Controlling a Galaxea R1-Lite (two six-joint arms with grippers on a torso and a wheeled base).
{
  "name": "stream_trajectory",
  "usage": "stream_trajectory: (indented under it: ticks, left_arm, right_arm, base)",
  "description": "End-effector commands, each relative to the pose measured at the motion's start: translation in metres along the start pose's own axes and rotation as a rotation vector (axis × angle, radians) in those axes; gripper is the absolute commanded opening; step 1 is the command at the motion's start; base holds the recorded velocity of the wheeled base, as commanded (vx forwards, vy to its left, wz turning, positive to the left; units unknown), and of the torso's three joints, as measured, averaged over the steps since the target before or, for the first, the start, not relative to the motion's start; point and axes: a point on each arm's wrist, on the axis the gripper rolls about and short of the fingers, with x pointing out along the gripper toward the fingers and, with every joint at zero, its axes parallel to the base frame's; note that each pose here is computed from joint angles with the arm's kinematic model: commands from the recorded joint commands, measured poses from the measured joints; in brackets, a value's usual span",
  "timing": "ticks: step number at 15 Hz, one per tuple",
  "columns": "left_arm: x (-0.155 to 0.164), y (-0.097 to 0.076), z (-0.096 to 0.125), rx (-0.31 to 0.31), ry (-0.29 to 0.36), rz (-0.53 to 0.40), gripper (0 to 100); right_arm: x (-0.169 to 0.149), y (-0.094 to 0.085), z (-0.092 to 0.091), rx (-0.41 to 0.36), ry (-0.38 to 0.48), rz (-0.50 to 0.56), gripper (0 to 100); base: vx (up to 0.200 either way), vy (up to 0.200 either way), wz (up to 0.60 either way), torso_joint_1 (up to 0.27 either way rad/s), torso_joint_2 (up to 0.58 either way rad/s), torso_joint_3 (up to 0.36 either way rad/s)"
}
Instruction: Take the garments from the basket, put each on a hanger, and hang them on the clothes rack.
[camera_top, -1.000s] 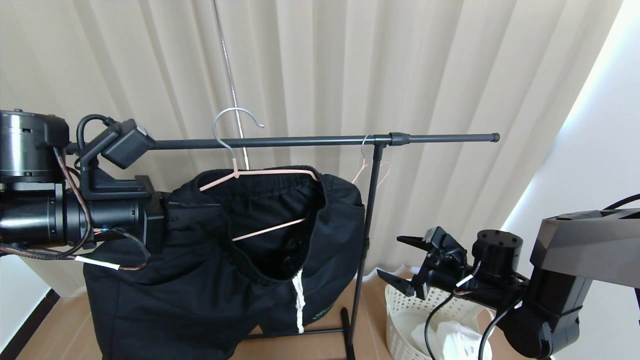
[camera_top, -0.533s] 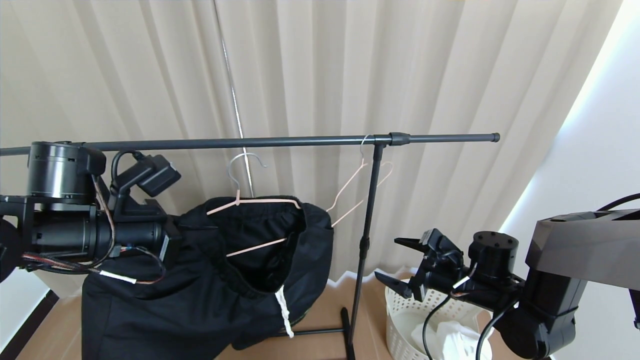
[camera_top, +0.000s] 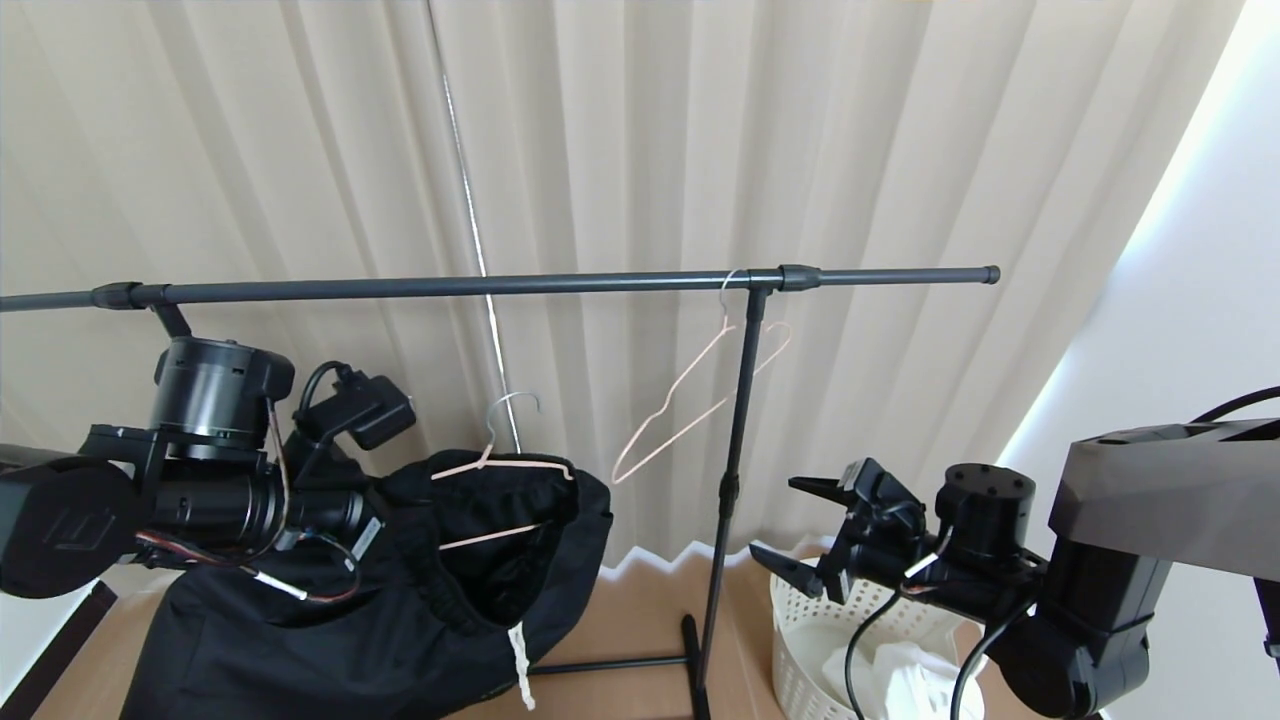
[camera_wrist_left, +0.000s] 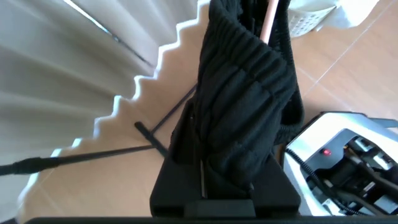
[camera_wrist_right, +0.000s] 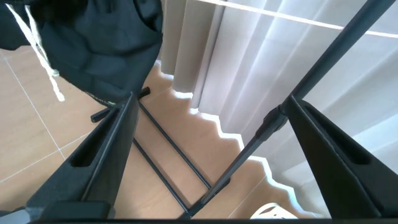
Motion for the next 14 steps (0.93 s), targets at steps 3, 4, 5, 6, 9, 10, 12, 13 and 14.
stream_trajectory:
  ticks: [3, 4, 5, 6, 9, 10, 12, 13, 14]
  left_arm:
    - [0.018, 0.001, -0.004, -0.004, 0.072, 0.028, 0]
    - [0.025, 0.003, 0.000, -0.001, 0.090, 0.063, 0]
    - [0.028, 0.004, 0.003, -0.005, 0.088, 0.068, 0]
    - [0.030, 0.006, 0.010, -0.021, 0.067, 0.076, 0]
    - [0.040, 0.010, 0.038, -0.152, -0.011, 0.119, 0]
    - [0.042, 0.013, 0.043, -0.185, -0.029, 0.124, 0]
    - [0.048, 0.021, 0.055, -0.232, -0.067, 0.137, 0]
    - [0.052, 0.025, 0.061, -0.265, -0.094, 0.146, 0]
    - [0.057, 0.028, 0.065, -0.296, -0.115, 0.152, 0]
  right_arm:
    - [0.000, 0.000, -0.001, 0.001, 0.003, 0.002, 100]
    - [0.000, 0.000, -0.001, 0.000, 0.003, 0.002, 100]
    - [0.000, 0.000, -0.001, 0.000, 0.003, 0.002, 100]
    - [0.000, 0.000, -0.001, 0.000, 0.003, 0.002, 100]
    - [0.000, 0.001, -0.001, 0.001, 0.005, 0.003, 100]
    - [0.000, 0.000, -0.001, -0.003, 0.004, 0.002, 100]
    - [0.000, 0.000, -0.001, -0.002, 0.006, 0.001, 100]
    - [0.000, 0.000, -0.001, -0.002, 0.006, 0.001, 100]
    - [0.000, 0.000, -0.001, -0.002, 0.006, 0.001, 100]
  base:
    - [0.000, 0.000, 0.00, 0.000, 0.00, 0.000]
    - [0.000, 0.000, 0.00, 0.000, 0.00, 0.000]
    - [0.000, 0.000, 0.00, 0.000, 0.00, 0.000]
    - [0.000, 0.000, 0.00, 0.000, 0.00, 0.000]
    - [0.000, 0.000, 0.00, 0.000, 0.00, 0.000]
    - [0.000, 0.000, 0.00, 0.000, 0.00, 0.000]
    - [0.000, 0.000, 0.00, 0.000, 0.00, 0.000]
    - [0.000, 0.000, 0.00, 0.000, 0.00, 0.000]
    - [0.000, 0.000, 0.00, 0.000, 0.00, 0.000]
